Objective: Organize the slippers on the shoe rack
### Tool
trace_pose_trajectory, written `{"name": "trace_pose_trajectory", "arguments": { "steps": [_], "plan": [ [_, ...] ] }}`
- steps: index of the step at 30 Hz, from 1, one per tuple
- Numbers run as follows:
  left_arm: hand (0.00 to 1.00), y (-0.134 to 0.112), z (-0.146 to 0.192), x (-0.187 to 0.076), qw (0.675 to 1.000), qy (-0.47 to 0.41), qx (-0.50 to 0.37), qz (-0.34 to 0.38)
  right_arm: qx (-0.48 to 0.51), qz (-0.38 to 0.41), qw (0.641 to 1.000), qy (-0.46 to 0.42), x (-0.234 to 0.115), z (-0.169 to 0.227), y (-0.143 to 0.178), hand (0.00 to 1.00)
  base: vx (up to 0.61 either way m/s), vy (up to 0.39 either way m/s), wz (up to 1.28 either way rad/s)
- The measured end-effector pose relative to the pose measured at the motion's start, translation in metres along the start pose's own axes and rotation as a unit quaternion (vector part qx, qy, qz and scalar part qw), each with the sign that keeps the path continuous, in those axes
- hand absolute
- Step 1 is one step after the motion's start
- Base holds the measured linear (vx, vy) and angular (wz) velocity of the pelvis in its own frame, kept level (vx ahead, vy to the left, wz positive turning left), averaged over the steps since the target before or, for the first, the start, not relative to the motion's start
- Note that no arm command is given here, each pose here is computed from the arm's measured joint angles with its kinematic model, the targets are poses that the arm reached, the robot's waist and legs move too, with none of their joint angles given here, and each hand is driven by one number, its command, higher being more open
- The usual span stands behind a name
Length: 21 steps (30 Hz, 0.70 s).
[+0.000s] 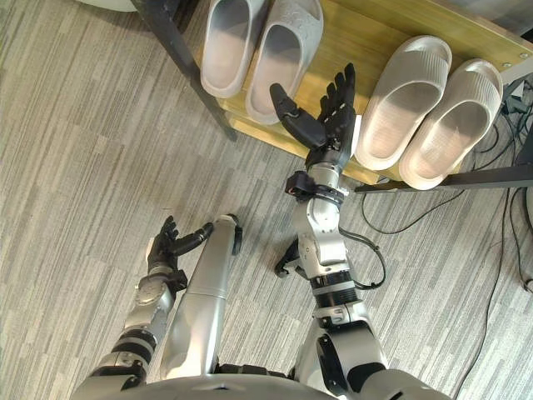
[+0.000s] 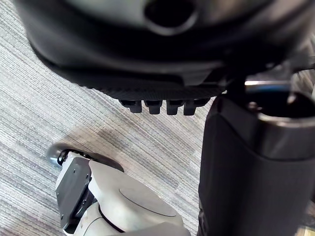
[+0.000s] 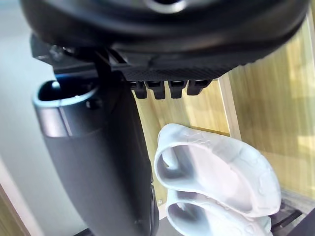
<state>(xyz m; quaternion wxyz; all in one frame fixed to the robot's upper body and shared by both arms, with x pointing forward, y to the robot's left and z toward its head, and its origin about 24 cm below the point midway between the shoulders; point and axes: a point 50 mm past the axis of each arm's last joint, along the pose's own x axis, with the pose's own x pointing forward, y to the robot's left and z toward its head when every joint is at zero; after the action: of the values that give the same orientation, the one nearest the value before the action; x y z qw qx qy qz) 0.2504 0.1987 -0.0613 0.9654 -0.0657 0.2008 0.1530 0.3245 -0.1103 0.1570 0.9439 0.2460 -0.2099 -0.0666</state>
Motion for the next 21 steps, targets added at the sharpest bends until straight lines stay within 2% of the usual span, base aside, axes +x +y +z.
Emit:
{"name": "trace_pose_trajectory", "arguments": {
  "steps": [12, 21],
  "plan": [
    [1.0, -0.002, -0.004, -0.001, 1.0, 0.007, -0.001, -0.011, 0.033, 0.052, 0.998, 0.024, 0.023, -0.003, 0.02, 1.0, 0.0, 0.035, 0.04],
    [1.0, 0.0, -0.013, -0.002, 1.0, 0.027, 0.002, -0.007, 0.022, 0.039, 0.998, 0.039, 0.034, -0.006, 0.012, 1.0, -0.01, 0.023, 0.01]
  ]
}}
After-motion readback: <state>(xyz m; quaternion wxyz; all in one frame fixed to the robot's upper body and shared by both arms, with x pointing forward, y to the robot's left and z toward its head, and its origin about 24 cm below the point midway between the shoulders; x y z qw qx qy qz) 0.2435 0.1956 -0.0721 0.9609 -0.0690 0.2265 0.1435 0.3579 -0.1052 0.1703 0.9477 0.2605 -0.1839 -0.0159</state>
